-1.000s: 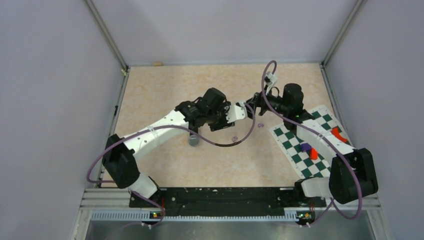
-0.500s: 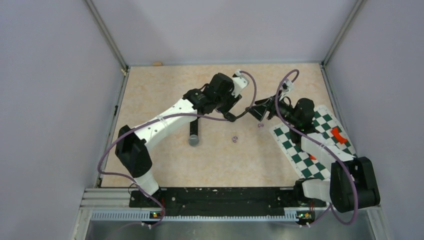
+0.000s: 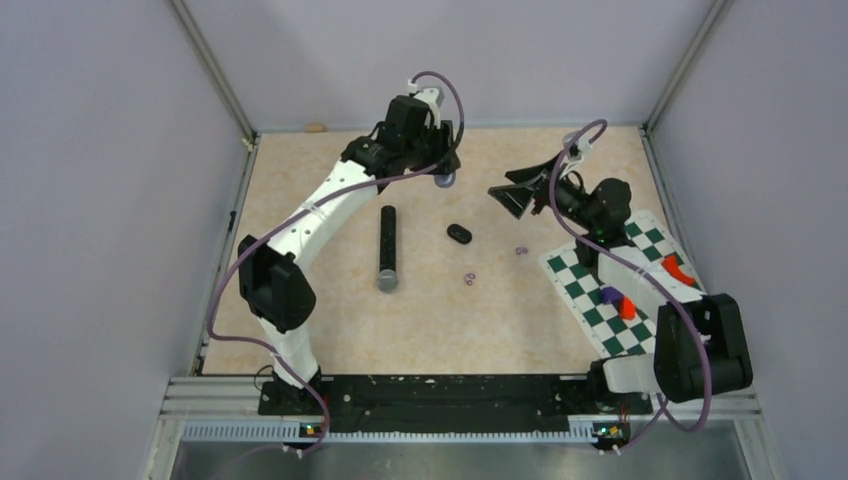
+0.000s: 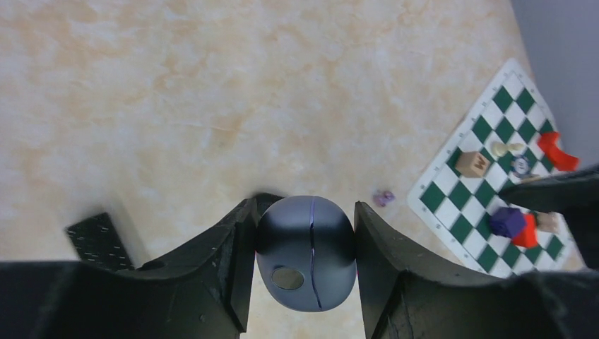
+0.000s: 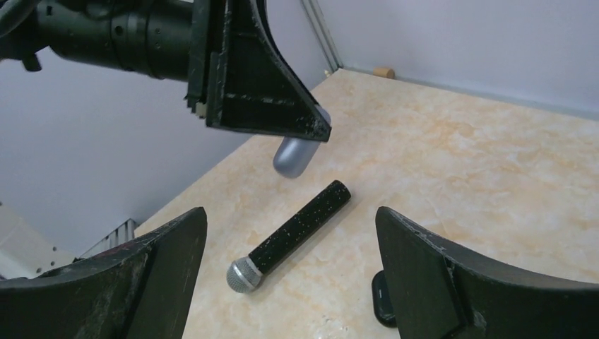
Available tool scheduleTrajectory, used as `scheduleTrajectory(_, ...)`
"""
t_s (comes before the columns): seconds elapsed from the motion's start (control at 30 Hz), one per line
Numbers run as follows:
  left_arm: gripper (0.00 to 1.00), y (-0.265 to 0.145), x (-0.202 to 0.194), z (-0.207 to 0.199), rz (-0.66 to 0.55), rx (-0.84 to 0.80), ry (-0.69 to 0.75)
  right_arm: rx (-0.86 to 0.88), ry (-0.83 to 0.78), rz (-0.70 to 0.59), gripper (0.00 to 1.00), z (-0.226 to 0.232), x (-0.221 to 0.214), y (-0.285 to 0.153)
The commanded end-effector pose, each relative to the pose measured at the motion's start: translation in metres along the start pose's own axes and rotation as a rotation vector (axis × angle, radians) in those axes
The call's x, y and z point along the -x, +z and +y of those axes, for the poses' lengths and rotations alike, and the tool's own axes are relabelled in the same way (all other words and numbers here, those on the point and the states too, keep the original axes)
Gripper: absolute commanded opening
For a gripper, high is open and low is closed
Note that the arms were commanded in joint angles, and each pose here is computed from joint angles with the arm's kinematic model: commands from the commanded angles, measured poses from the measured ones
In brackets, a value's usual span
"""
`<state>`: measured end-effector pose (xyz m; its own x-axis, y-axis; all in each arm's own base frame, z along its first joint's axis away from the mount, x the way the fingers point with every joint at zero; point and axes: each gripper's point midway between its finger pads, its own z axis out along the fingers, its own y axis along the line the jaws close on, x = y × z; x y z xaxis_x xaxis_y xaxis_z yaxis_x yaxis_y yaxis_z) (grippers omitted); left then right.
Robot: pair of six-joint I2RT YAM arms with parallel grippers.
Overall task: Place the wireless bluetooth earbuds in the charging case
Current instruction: Pass from the left arm to the right
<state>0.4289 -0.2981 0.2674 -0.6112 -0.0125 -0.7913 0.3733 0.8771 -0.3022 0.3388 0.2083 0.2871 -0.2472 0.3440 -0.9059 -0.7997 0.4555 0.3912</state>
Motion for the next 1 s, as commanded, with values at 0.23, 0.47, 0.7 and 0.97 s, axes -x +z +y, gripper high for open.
scheduleTrajectory(0.23,0.00,0.009,-0.035,-0.059,0.110,-0.169,-0.224,-0.041,0.013,0.012,0.86,0.003,-0.032,0.040)
scheduleTrajectory(0.47,0.00,0.013,-0.042,-0.065,0.127,-0.158,-0.224,-0.150,0.018,-0.005,0.81,-0.011,-0.034,0.039)
scheduleTrajectory(0.7,0.00,0.012,-0.040,-0.065,0.117,-0.137,-0.214,-0.155,0.037,0.042,0.75,-0.014,-0.047,0.041)
scheduleTrajectory(0.97,0.00,0.011,-0.039,-0.063,0.109,-0.121,-0.206,-0.118,0.055,0.066,0.63,-0.006,-0.054,0.045)
